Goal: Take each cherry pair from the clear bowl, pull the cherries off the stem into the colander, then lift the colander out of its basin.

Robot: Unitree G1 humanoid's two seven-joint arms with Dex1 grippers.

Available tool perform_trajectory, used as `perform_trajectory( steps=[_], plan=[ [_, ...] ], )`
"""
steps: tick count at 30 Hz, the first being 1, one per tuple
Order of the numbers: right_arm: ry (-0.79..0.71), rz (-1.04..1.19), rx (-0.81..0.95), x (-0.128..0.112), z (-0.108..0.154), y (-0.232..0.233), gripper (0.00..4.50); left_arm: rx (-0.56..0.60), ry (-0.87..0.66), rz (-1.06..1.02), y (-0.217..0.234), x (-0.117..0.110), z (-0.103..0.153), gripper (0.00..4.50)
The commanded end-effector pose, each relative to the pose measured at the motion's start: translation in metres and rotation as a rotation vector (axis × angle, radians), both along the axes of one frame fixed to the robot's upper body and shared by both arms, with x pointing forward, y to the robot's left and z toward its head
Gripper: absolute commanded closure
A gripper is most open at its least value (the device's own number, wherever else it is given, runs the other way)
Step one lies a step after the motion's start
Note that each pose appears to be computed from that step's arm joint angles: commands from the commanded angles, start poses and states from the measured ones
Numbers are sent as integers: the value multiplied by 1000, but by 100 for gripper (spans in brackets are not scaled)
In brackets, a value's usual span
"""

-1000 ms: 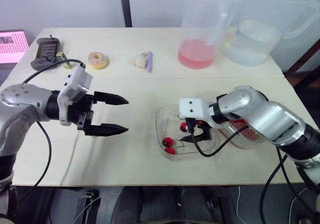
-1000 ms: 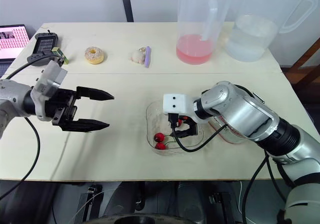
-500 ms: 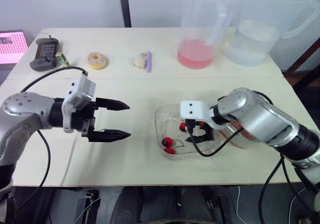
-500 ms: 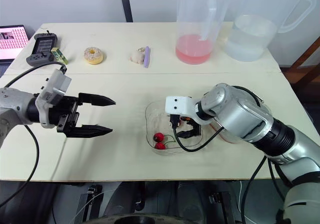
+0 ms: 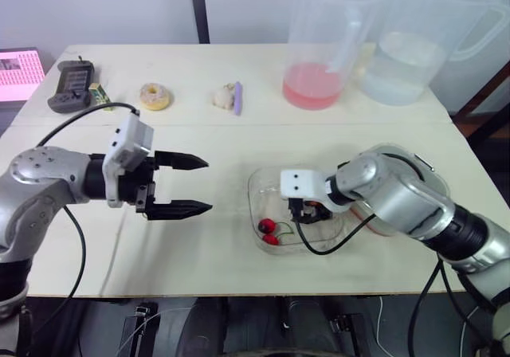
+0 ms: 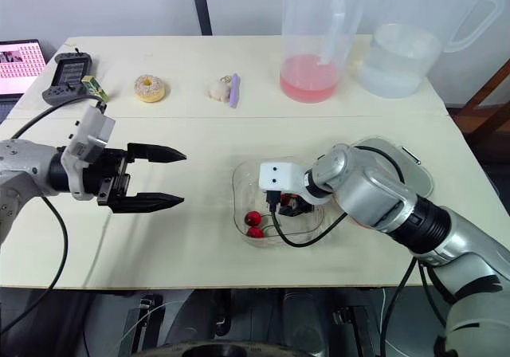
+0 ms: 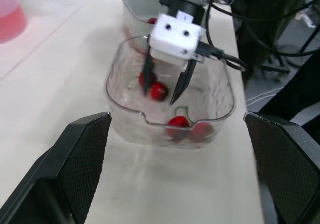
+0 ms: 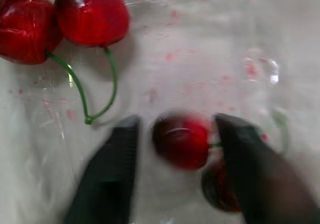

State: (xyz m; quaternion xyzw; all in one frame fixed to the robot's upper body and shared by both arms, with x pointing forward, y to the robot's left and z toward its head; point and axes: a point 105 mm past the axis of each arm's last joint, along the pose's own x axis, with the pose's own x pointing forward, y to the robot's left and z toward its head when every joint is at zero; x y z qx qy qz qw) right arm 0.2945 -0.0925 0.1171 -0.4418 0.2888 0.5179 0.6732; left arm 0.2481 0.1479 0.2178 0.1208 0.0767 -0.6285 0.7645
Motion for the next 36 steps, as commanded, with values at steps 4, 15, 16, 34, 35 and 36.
perform_trajectory(
  steps=[4,15,16,34,35,36],
  plan=[
    [-64,-1,14,6,10,2,333,0,-43,-12,-4,0,7,0],
    [-53,-13,118,4,24,29,333,0,-40,-25,-9,0,6,0],
    [-40,-29,120,4,24,29,304,0,-40,-26,-9,0,6,0],
    [-36,-149,155,5,52,3,6,-11,-41,-36,-13,4,6,0],
    [-34,-152,152,5,50,3,6,-11,-41,-37,-13,4,6,0],
    [-32,-153,145,5,47,3,6,-11,-41,-37,-13,4,6,0]
  ],
)
